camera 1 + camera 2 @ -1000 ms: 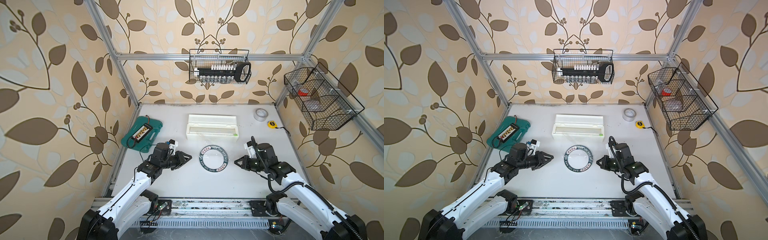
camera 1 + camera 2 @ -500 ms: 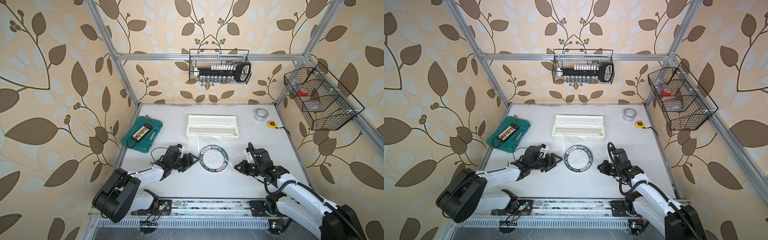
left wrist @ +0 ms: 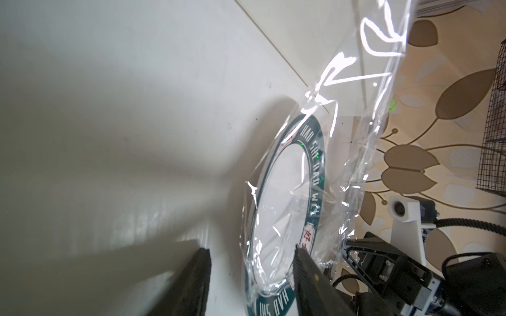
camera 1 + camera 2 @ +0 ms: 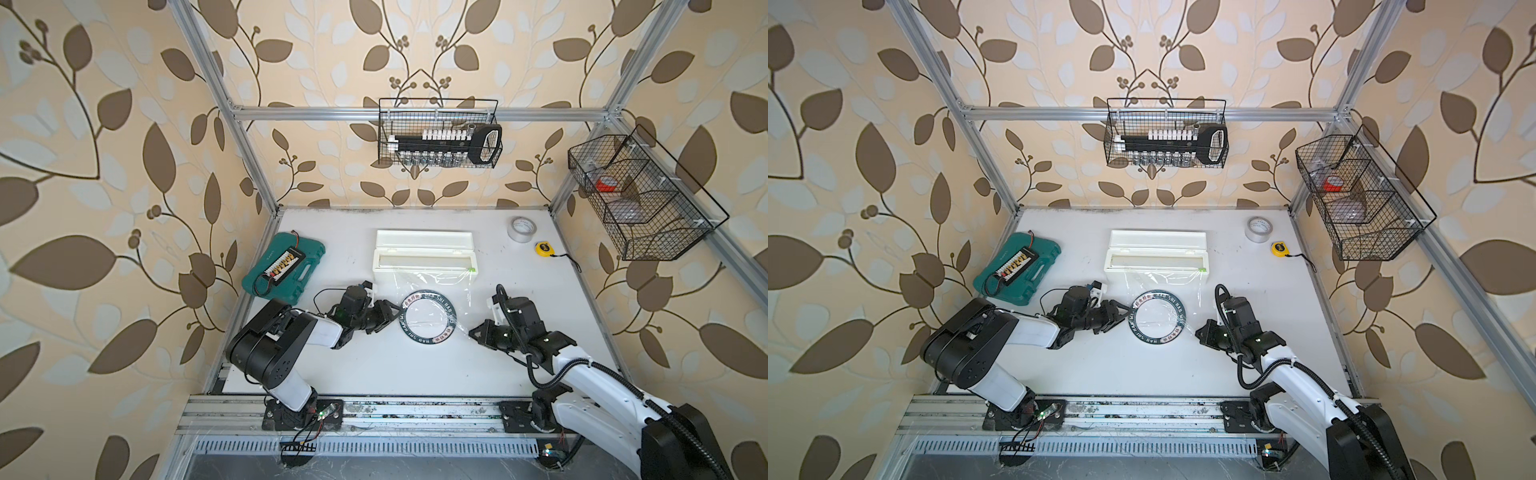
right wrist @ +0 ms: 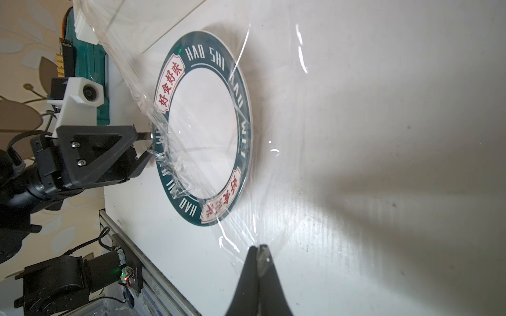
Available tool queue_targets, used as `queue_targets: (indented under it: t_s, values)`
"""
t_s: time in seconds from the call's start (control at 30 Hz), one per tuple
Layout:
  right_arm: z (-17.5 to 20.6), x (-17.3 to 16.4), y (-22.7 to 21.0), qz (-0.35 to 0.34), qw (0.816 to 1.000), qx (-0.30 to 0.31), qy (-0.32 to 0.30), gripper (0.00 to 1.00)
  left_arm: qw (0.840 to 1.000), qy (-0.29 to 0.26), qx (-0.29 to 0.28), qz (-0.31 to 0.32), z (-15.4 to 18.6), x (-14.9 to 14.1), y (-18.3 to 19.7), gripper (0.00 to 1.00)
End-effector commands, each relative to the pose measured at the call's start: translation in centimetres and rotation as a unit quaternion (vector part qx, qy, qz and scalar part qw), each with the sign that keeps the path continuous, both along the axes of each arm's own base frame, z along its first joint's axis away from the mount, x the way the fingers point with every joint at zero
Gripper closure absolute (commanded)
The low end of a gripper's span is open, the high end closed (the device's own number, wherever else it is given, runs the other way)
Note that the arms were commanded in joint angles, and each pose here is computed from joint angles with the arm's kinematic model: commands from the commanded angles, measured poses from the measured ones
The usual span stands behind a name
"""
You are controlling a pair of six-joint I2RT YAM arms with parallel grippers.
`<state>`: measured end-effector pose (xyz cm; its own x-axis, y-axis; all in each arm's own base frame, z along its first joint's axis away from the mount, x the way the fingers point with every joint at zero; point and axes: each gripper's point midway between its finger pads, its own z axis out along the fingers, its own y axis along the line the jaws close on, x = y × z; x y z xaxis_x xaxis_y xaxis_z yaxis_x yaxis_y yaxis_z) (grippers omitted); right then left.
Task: Wrap the plate with plastic wrap
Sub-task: Pull the plastic wrap from the plastic wrap cutting box.
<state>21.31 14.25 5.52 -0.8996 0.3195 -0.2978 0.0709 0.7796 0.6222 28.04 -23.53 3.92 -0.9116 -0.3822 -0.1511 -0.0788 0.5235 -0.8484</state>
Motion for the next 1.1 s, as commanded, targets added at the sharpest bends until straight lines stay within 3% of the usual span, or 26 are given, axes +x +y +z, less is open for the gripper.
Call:
queue_targets:
  t_s: [0.0, 0.37, 0.6, 0.7, 0.9, 1.07]
  values:
    - [-1.0, -0.4, -0.4, 0.0, 1.0, -0.014, 0.006, 1.0, 1.0, -0.014, -0.018, -0.018, 0.8, 0.3, -1.2, 0.56]
    - [-1.1, -0.3, -0.3, 0.003, 1.0, -0.016, 0.005, 1.0, 0.999, -0.025, -0.002, -0.025, 1.4, 0.1, -0.8, 0.85]
    - [-0.8, -0.2, -0.3, 0.002, 1.0, -0.014, 0.002, 1.0, 0.999, -0.037, 0.012, -0.029, 2.4, 0.4, -0.6, 1.0]
    - [-0.2, 0.0, 0.0, 0.002, 1.0, -0.004, -0.003, 1.0, 0.999, -0.044, 0.01, -0.026, 3.6, 0.6, -0.5, 1.0]
    - [4.8, 2.2, 0.8, -0.014, 0.997, 0.055, -0.048, 1.0, 0.998, -0.064, -0.016, -0.017, 8.7, 0.5, -0.5, 1.0]
    - [10.8, 5.6, 0.8, -0.024, 0.99, 0.089, -0.103, 1.0, 0.995, -0.1, -0.008, 0.003, 15.8, 0.7, 0.4, 1.0]
